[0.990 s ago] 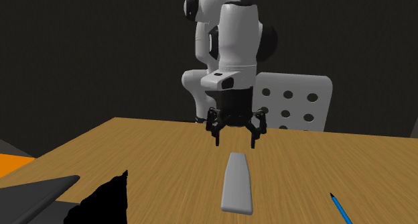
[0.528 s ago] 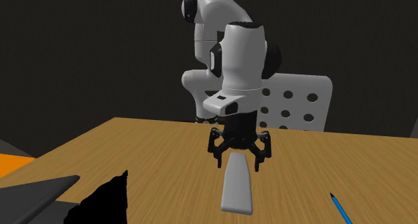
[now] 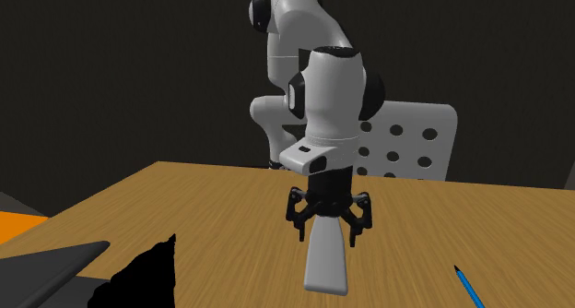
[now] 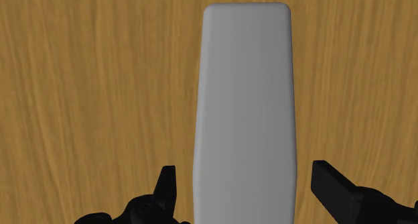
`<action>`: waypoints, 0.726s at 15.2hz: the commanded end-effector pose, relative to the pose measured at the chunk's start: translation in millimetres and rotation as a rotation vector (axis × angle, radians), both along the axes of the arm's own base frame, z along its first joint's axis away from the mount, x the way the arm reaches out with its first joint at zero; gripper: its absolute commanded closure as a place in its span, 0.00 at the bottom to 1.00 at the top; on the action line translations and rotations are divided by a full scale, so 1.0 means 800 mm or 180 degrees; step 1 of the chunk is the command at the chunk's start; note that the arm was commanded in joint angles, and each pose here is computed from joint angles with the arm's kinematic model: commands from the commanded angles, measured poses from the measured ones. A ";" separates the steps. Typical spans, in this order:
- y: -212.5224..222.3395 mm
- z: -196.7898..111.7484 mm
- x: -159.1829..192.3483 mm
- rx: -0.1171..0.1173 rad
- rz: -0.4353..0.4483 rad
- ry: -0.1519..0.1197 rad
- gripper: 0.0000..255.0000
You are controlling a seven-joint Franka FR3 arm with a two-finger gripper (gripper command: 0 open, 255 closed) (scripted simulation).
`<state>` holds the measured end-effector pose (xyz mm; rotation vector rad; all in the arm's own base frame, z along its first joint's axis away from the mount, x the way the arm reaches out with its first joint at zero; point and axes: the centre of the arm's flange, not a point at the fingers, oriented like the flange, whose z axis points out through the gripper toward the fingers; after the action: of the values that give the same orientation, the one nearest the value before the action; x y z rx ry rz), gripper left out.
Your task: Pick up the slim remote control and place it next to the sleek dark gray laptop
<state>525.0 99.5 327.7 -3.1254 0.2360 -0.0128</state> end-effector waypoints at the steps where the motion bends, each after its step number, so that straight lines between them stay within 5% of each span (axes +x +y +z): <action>1: 0.000 0.000 0.000 0.0000 0.0000 0.0000 0.00; 3: 0.000 0.000 0.000 0.0000 0.0000 0.0000 0.00; 4: 0.000 0.000 0.000 0.0000 0.0000 0.0000 1.00; 11: 0.000 0.000 0.000 0.0000 0.0000 0.0000 1.00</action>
<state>525.0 99.6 327.6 -3.1254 0.2360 -0.0128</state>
